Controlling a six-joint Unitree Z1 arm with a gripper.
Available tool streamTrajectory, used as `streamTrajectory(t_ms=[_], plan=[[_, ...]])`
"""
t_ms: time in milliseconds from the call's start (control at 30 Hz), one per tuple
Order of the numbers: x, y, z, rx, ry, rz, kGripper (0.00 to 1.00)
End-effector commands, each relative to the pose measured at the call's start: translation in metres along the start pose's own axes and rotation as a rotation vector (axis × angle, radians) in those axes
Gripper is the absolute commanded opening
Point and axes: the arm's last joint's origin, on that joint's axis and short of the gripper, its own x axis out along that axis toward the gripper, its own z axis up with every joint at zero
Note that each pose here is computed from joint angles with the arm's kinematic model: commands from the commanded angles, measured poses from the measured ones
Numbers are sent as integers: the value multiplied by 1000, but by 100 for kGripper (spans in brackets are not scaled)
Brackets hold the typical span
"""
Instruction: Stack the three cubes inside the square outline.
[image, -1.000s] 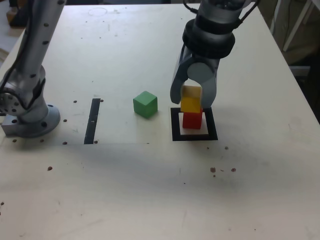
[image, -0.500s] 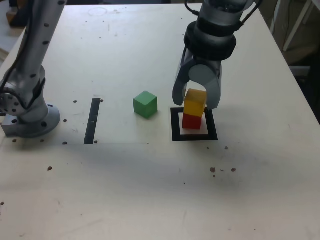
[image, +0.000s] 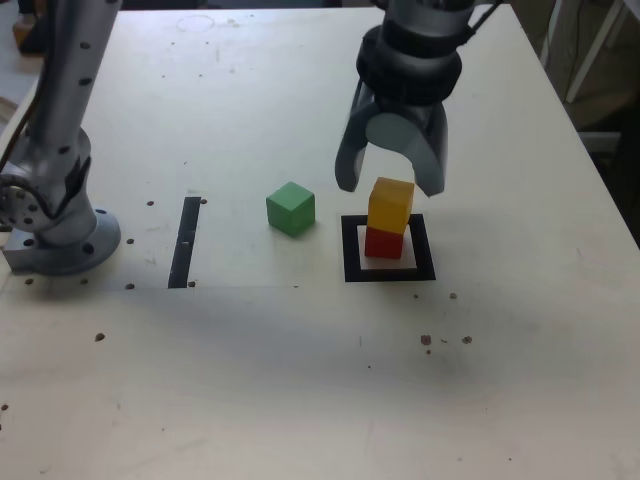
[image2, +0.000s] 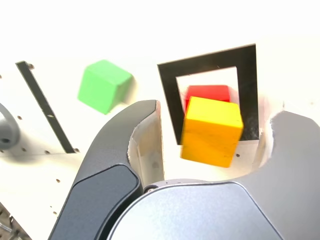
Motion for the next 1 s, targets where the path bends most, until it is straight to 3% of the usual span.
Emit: streamTrajectory(t_ms=[0,267,467,633,700,967], plan=[[-9,2,-13,-10,-20,17,100],[-21,3,-51,-32,-43,55,100],[-15,1,-77,-8,-11,83,100],[1,-1,-95,94,49,121,100],[6,-2,-100,151,57,131,100],[27,-4,-107,307,20,177,100]])
